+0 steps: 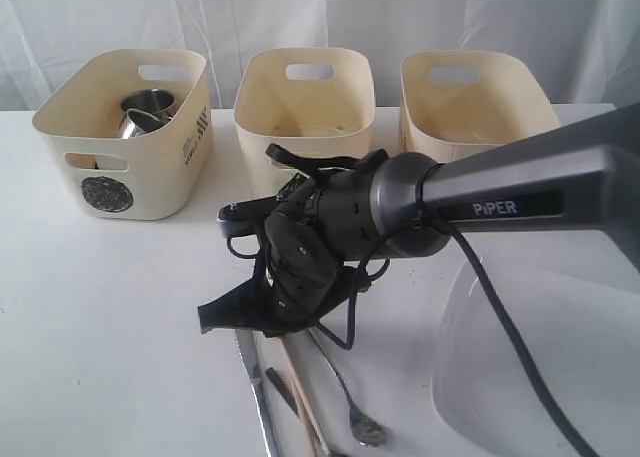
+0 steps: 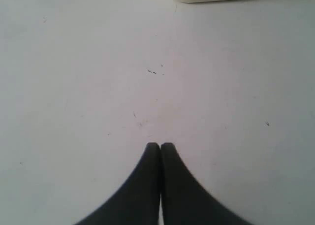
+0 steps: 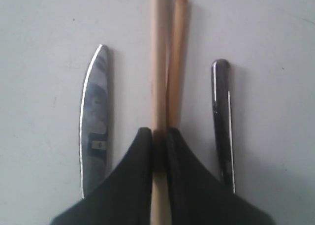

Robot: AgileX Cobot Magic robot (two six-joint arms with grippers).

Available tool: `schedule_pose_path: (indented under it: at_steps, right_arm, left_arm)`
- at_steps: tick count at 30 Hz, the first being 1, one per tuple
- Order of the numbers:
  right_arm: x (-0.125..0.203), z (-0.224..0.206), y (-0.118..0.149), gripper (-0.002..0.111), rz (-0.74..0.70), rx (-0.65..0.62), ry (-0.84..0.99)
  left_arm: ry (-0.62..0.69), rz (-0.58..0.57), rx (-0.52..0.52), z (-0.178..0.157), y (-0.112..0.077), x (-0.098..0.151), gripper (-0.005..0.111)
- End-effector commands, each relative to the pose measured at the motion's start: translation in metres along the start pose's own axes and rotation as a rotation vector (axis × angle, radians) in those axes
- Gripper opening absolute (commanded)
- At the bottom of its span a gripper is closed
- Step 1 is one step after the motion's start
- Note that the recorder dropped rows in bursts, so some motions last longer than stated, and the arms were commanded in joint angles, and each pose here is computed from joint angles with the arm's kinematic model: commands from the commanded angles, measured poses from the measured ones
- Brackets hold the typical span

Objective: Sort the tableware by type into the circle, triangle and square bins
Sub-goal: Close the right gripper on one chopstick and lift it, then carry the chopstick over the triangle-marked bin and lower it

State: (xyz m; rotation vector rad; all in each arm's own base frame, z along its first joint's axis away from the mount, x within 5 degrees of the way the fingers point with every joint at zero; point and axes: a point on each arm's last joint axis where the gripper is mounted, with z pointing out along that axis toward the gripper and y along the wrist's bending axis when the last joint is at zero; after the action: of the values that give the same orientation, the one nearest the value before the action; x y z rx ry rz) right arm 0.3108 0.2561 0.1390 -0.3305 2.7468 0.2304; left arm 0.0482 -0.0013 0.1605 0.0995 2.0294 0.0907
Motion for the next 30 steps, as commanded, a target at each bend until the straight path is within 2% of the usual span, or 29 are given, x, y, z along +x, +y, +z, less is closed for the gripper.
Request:
schedule_pose_path:
  at_steps: [1, 8, 12, 14, 15, 16, 17, 19, 22, 27, 30]
  right_arm:
    - [-0.003, -0.009, -0.002, 0.0, -0.006, 0.0, -0.01]
    - [-0.02, -0.043, 0.005, 0.0, -0.012, -0.049, -0.113]
    - [-0.032, -0.09, 0.008, 0.0, 0.01, -0.117, -0.231]
    - [-0.041, -0.132, 0.01, 0.0, 0.01, -0.197, -0.378]
    - [-0.048, -0.167, 0.012, 0.0, -0.006, -0.266, -0.531]
    - [-0.052, -0.184, 0.012, 0.0, -0.033, -0.292, -0.626]
    - [-0.06, -0.21, 0.011, 0.0, -0.085, -0.337, -0.798]
    - [-0.068, -0.23, 0.006, 0.0, -0.131, -0.369, -0.953]
    - [-0.078, -0.237, -0.009, 0.0, -0.13, -0.366, -1.055]
    - [-0.103, -0.224, -0.056, 0.0, -0.093, -0.277, -1.161]
    - [-0.114, -0.218, -0.074, 0.0, -0.055, -0.286, -1.246]
  left_arm:
    - [0.017, -0.004, 0.003, 0.001, -0.001, 0.004, 0.0]
    - [0.017, -0.004, 0.003, 0.001, -0.001, 0.004, 0.0]
    - [0.017, -0.004, 0.003, 0.001, -0.001, 0.004, 0.0]
    - [0.017, -0.004, 0.003, 0.001, -0.001, 0.004, 0.0]
    - [0.017, -0.004, 0.003, 0.001, -0.001, 0.004, 0.0]
    - [0.017, -0.004, 0.003, 0.001, -0.001, 0.004, 0.0]
    - [0.017, -0.004, 0.003, 0.001, -0.001, 0.004, 0.0]
    - [0.017, -0.004, 0.003, 0.001, -0.001, 0.004, 0.0]
    - [0.017, -0.004, 0.003, 0.001, -0.001, 0.004, 0.0]
    - [0.017, -0.004, 0.003, 0.001, -0.001, 0.004, 0.0]
    - [0.017, -0.004, 0.003, 0.001, -0.001, 0.004, 0.0]
